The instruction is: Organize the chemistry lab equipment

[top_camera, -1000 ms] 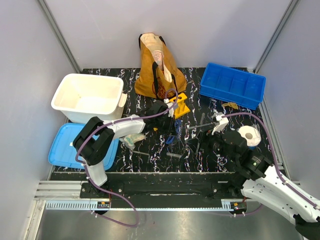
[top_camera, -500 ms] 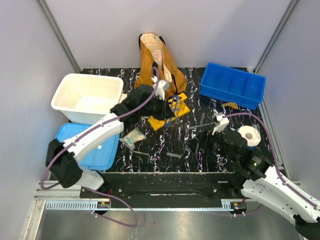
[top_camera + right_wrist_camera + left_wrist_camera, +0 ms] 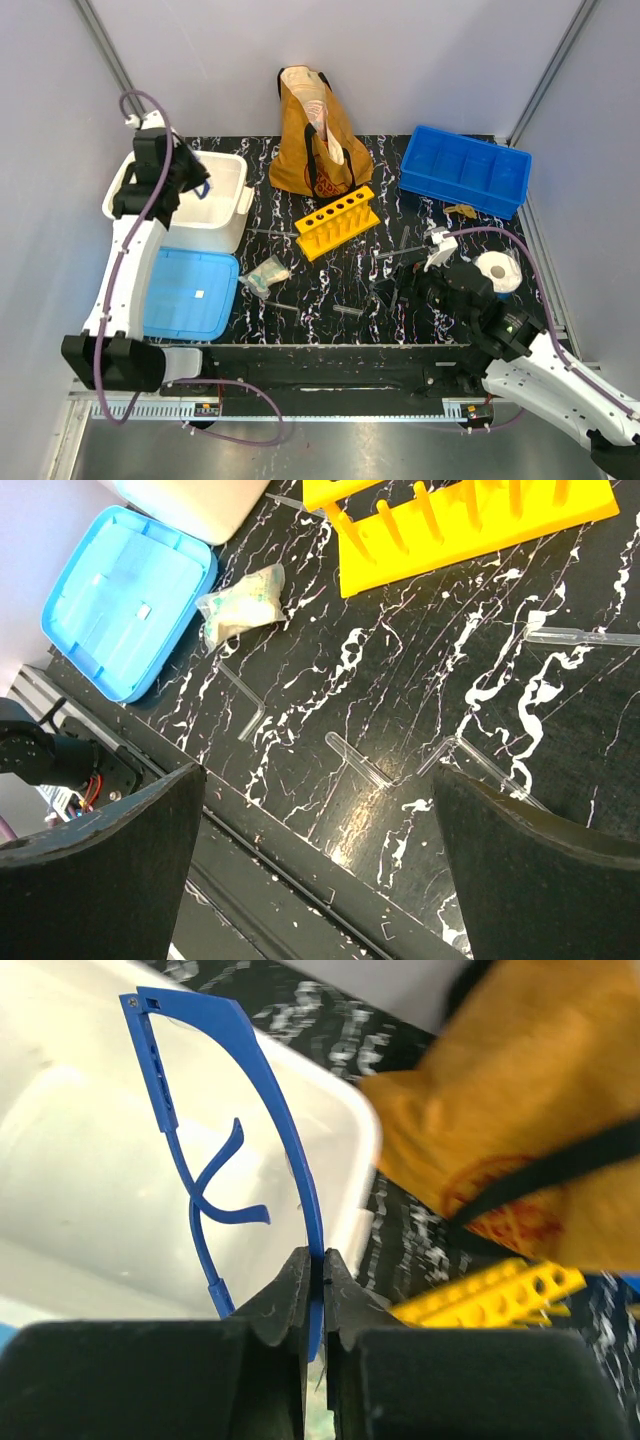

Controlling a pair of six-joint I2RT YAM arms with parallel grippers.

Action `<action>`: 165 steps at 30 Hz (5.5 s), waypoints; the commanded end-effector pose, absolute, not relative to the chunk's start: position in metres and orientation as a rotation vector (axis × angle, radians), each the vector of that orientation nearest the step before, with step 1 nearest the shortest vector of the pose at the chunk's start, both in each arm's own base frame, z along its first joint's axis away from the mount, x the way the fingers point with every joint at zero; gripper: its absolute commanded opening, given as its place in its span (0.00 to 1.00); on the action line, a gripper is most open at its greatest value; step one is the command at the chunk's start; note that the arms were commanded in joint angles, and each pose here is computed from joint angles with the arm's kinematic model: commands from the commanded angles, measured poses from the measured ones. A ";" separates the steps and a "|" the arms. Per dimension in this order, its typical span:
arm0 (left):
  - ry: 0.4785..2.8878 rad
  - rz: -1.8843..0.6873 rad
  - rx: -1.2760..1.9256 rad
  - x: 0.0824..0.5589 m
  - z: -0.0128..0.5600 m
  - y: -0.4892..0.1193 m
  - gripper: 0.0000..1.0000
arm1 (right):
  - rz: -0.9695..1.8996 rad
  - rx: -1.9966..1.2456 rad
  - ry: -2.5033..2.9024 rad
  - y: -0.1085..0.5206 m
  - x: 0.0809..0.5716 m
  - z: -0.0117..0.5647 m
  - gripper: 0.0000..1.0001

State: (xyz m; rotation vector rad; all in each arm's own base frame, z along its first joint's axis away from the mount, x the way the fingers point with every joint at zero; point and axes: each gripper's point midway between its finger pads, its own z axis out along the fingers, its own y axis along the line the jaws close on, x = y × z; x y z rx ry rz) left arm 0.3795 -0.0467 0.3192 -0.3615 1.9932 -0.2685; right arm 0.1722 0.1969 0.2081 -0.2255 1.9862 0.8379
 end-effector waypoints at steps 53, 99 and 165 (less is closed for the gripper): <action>2.218 -0.278 -0.379 0.416 0.246 -0.013 0.55 | 0.659 -0.006 2.094 0.180 0.196 0.206 1.00; 2.714 0.323 0.777 0.263 0.053 -0.155 0.54 | 0.570 -0.036 1.968 0.147 0.193 0.233 1.00; 2.092 0.035 -0.775 0.444 0.235 0.117 0.00 | 0.669 -0.035 2.045 0.172 0.191 0.218 1.00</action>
